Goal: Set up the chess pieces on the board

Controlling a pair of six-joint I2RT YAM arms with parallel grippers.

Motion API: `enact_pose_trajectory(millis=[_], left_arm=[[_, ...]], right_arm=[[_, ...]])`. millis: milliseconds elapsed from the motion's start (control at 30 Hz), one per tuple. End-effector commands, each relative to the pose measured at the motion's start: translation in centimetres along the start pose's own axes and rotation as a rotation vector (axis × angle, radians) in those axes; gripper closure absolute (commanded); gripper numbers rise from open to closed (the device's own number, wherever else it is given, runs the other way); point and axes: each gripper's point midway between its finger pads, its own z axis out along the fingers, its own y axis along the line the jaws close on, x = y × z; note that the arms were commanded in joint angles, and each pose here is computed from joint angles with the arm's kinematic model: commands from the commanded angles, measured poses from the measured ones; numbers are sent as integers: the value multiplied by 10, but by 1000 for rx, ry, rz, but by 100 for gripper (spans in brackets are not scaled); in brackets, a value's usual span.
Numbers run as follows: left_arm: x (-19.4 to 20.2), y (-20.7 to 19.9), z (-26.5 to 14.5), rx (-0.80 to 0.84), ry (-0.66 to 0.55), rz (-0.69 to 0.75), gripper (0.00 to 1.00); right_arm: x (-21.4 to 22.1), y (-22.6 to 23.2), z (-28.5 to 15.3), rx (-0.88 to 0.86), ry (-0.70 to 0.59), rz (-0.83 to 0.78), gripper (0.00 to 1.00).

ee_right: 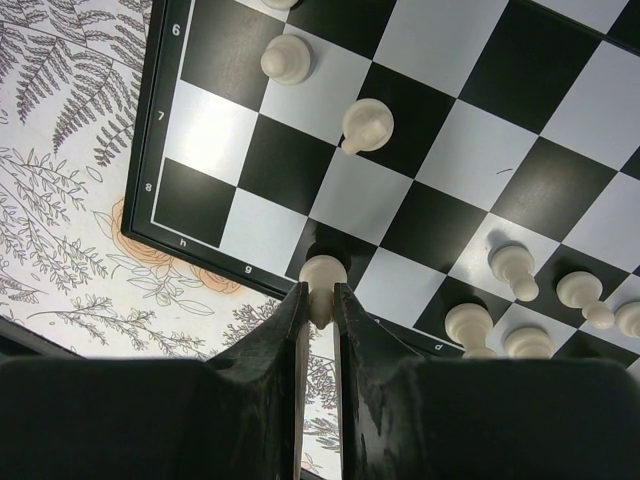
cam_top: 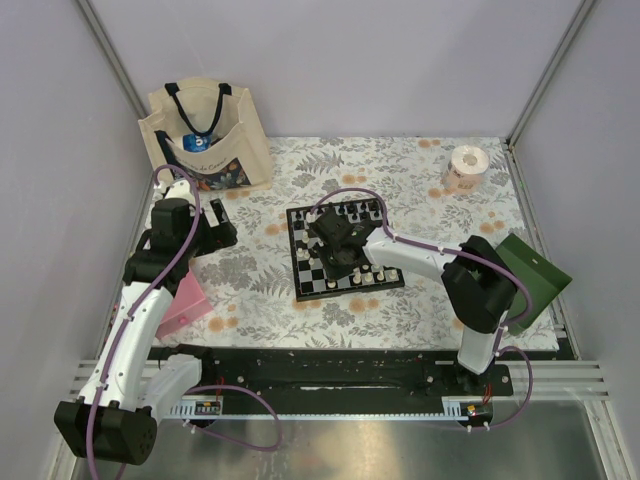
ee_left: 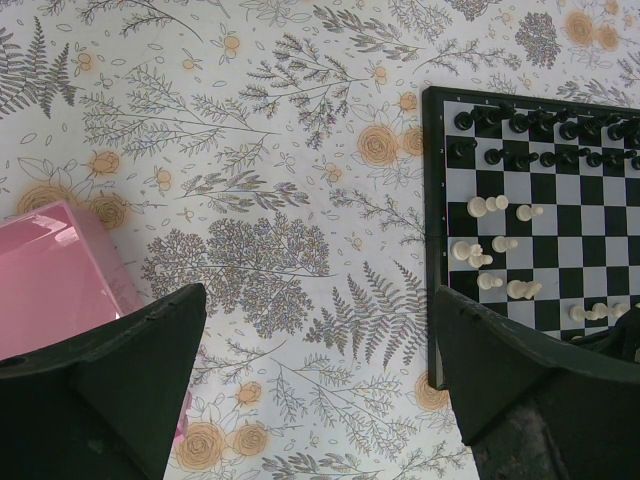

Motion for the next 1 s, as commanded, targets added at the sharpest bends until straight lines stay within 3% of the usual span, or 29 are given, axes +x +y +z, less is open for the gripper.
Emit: enact_pose_trajectory(millis=[0, 533, 700, 833, 967], left_arm=[[-12, -3, -2, 15, -51, 3, 1], [-11, -3, -2, 18, -48, 3, 1], [-11, -4, -1, 19, -48, 3, 1], [-11, -3, -1, 17, -47, 2, 1], [-11, -3, 0, 13, -45, 3, 1]], right_arm=[[-6, 8, -2, -4, -18, -5, 79], [-13, 6, -4, 10, -36, -15, 71], [-20, 8, -19, 0, -69, -12, 58], [-34, 8, -37, 4, -132, -15, 57], [-45, 8, -51, 7, -177, -19, 49]])
